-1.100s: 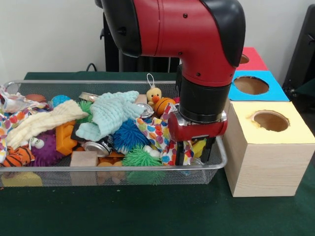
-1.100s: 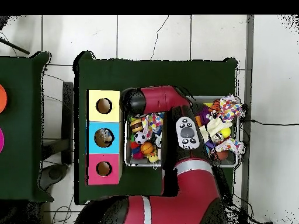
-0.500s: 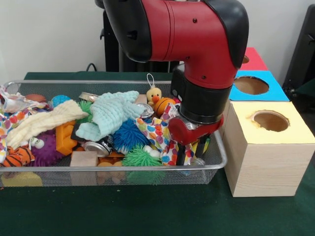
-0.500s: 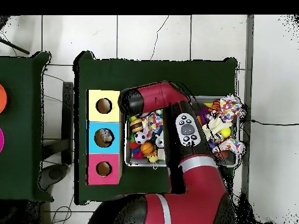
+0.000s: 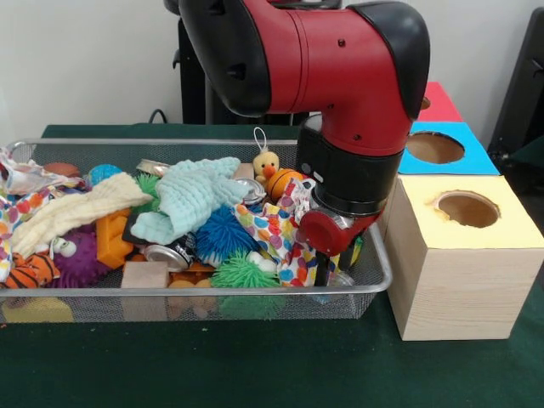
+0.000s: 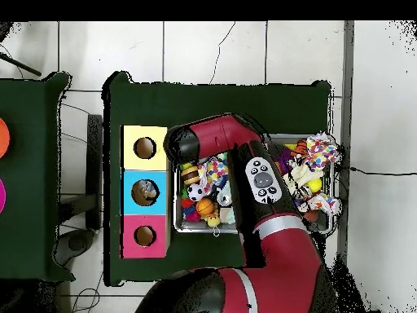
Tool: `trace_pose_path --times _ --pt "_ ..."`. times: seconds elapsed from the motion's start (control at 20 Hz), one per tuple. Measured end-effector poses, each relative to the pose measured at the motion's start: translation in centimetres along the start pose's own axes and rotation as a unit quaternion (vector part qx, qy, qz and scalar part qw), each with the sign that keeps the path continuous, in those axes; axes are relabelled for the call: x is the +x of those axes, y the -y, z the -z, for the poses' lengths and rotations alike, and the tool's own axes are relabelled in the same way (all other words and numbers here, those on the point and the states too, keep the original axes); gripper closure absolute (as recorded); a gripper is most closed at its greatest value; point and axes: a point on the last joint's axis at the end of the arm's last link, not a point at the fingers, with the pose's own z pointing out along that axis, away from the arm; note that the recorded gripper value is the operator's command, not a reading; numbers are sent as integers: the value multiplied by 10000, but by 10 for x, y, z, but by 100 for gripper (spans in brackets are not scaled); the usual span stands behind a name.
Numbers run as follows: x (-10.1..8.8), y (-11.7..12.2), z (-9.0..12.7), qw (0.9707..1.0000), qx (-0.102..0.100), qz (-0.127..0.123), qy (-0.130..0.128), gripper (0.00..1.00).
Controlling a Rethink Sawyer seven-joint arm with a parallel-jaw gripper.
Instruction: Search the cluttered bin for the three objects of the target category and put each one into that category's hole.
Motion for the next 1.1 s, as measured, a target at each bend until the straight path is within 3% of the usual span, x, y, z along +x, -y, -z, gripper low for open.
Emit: trace_pose_path --times 0.4,0.75,1.1 --pt "-11 -9 3 9991 -22 428 41 0" --pt "-25 -16 11 9986 -139 510 60 0" --pt "-25 -12 10 9971 -333 681 85 0"
